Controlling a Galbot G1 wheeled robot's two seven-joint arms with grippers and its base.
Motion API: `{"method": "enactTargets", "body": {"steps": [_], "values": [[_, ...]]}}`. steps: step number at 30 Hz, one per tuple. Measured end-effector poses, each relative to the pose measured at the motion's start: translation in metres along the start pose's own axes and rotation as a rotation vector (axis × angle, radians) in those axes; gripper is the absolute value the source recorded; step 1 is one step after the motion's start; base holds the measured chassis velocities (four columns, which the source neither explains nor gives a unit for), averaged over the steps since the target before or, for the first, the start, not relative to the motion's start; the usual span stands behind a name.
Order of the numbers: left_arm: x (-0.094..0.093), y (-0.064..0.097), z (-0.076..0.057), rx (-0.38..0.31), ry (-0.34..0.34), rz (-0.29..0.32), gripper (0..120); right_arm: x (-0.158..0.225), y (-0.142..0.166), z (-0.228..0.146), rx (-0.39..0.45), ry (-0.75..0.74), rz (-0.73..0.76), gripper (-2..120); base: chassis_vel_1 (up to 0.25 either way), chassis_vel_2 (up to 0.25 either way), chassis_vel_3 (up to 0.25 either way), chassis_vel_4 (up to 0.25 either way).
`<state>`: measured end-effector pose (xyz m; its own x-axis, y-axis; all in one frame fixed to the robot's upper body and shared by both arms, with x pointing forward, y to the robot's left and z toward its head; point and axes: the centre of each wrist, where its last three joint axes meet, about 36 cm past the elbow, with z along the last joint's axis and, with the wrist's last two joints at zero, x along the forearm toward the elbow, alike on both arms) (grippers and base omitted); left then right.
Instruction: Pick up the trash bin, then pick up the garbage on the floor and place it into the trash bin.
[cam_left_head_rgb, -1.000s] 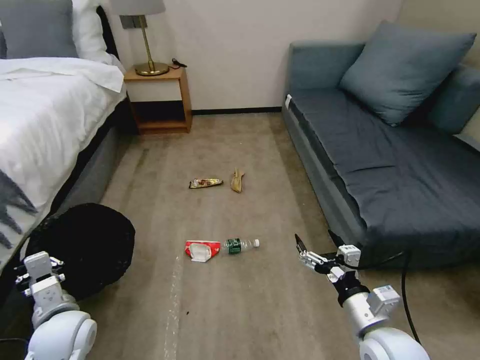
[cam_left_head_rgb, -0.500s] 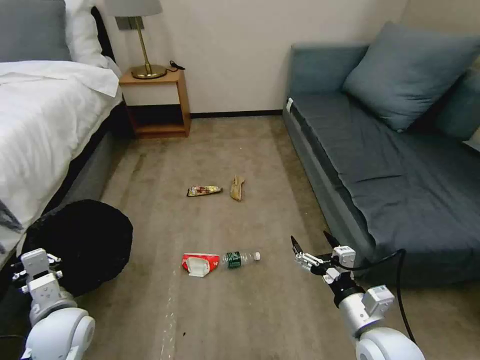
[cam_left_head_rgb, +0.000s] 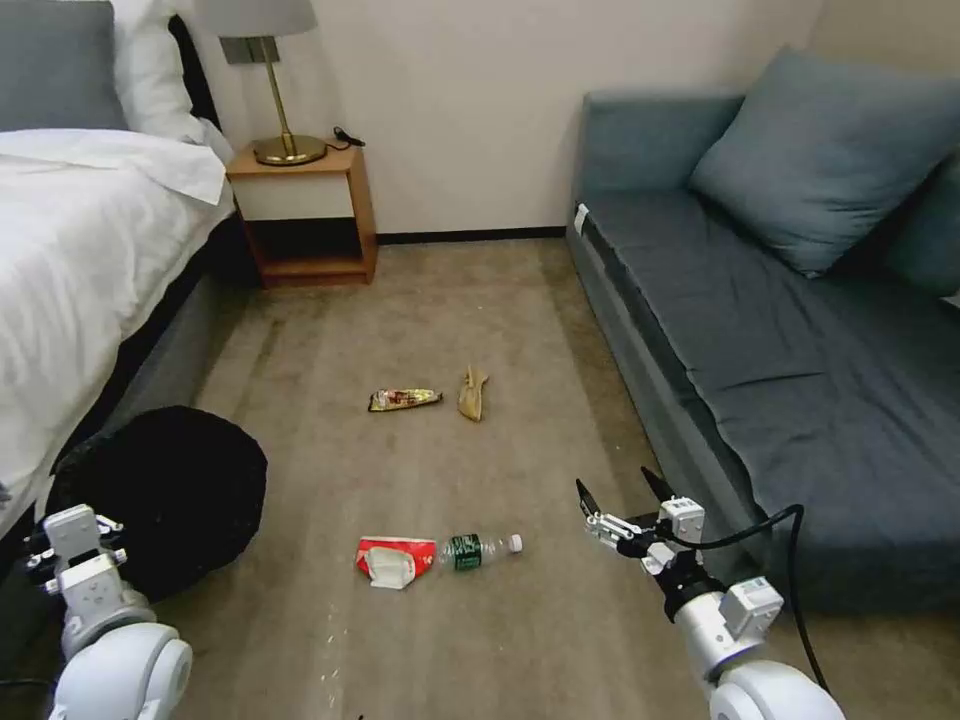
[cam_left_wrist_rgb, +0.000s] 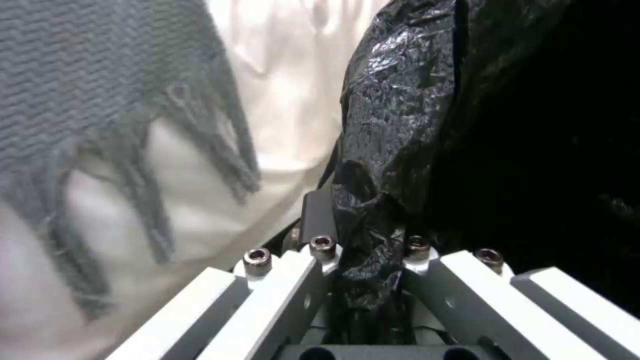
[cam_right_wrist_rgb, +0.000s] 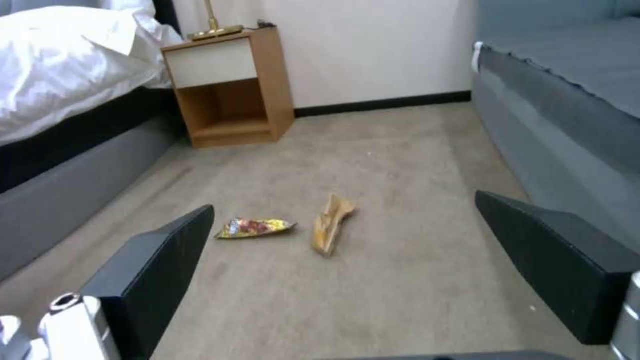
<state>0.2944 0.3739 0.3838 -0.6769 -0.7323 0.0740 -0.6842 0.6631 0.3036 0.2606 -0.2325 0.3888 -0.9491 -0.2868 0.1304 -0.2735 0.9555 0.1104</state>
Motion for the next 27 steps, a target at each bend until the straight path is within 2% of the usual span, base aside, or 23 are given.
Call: {"method": "enactTargets", "body": {"steps": [7,10,16,22,27], "values": [[0.001,0.0,0.001,0.0,0.003,0.001,3,-0.003,0.001,0.002,0.001,-0.023,-0.015,100,-0.098,0.089,0.102,-0.101],[0.001,0.0,0.001,0.001,0.003,0.001,3,-0.006,0.0,0.005,-0.014,-0.076,-0.056,100,-0.075,0.082,0.085,-0.087],[0.0,-0.001,0.003,-0.009,0.005,0.006,3,-0.008,-0.008,0.005,0.001,-0.082,-0.136,100,-0.026,0.028,0.034,-0.045],[-0.005,0.002,0.003,-0.034,-0.009,0.017,3,-0.03,-0.045,-0.011,0.081,-0.045,-0.225,100,0.0,0.0,0.0,0.0],[-0.01,0.007,0.016,-0.084,-0.076,0.001,3,-0.05,-0.062,-0.018,0.109,0.016,-0.282,100,0.0,0.0,0.0,0.0]]}}
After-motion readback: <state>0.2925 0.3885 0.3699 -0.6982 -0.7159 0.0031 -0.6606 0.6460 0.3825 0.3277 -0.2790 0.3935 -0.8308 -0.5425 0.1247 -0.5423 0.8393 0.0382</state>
